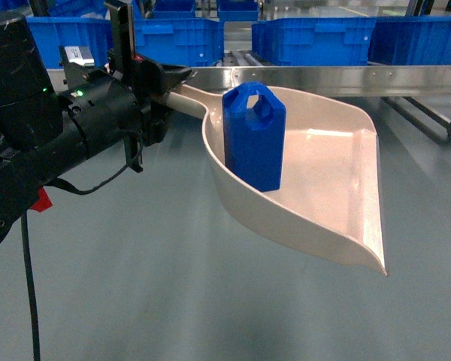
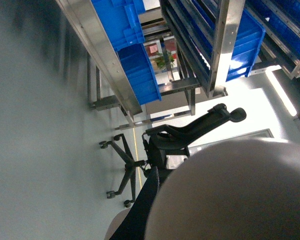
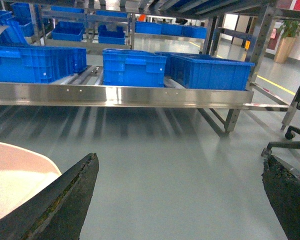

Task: Place part in tray to right shelf

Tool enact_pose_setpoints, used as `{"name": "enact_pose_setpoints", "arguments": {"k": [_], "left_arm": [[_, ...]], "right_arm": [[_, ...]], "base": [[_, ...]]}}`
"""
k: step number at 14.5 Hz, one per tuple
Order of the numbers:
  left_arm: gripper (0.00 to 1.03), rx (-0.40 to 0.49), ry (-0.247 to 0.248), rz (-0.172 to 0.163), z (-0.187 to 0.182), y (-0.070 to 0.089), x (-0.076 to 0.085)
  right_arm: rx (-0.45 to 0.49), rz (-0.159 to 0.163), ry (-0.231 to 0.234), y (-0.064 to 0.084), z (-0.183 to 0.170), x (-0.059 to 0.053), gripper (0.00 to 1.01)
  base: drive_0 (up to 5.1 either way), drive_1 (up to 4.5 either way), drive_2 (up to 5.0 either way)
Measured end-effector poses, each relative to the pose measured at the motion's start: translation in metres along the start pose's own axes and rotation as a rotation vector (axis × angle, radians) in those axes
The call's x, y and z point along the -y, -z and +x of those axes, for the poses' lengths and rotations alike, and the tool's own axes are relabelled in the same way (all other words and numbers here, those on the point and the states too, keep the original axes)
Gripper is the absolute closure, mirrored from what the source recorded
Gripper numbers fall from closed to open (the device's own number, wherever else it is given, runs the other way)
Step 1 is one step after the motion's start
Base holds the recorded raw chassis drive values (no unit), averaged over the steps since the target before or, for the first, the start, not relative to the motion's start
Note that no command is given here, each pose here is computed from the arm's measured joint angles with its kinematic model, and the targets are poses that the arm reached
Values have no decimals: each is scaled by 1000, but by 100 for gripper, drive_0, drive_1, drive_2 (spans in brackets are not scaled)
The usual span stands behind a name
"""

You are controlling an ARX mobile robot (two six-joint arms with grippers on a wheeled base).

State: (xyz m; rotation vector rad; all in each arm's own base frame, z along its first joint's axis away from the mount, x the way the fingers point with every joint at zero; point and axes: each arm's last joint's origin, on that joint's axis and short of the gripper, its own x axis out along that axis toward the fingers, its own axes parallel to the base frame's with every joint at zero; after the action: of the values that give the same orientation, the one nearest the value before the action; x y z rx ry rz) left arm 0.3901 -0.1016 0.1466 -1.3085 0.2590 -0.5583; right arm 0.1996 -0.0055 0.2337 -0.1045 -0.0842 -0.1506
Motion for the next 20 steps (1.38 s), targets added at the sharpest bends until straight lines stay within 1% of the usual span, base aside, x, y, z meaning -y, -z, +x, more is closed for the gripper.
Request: {"name": "enact_pose_setpoints", "arguments": {"k": [5, 7, 12, 14, 15, 18, 19, 20], "left_arm": [[90, 3, 0, 1, 0, -1, 0], [90, 23, -5, 2, -2, -6, -1], [90, -6, 2, 0, 0, 1, 0], [90, 24, -6, 3, -2, -6, -1], [90, 24, -7, 2, -2, -7, -2], [90, -4, -2, -1, 0, 1, 0], [90, -3, 5, 1, 0, 1, 1], [90, 4, 2, 2, 0, -1, 0]], "right_arm": [[2, 1, 0, 0, 0, 0, 3], [2, 1, -1, 0, 0, 0, 3], [2, 0, 0, 0, 0, 0, 3], [1, 1, -1, 0, 0, 0, 3], [3, 1, -1, 0, 0, 0, 3], [2, 1, -1, 0, 0, 0, 3], [3, 0, 0, 0, 0, 0, 3], [2, 1, -1, 0, 0, 0, 3]], "base": [[110, 498, -278], [-32, 355, -419], [44, 430, -343], [-12, 374, -398], [-9, 377, -395], [63, 450, -323], [91, 477, -296], [15, 400, -370]]}}
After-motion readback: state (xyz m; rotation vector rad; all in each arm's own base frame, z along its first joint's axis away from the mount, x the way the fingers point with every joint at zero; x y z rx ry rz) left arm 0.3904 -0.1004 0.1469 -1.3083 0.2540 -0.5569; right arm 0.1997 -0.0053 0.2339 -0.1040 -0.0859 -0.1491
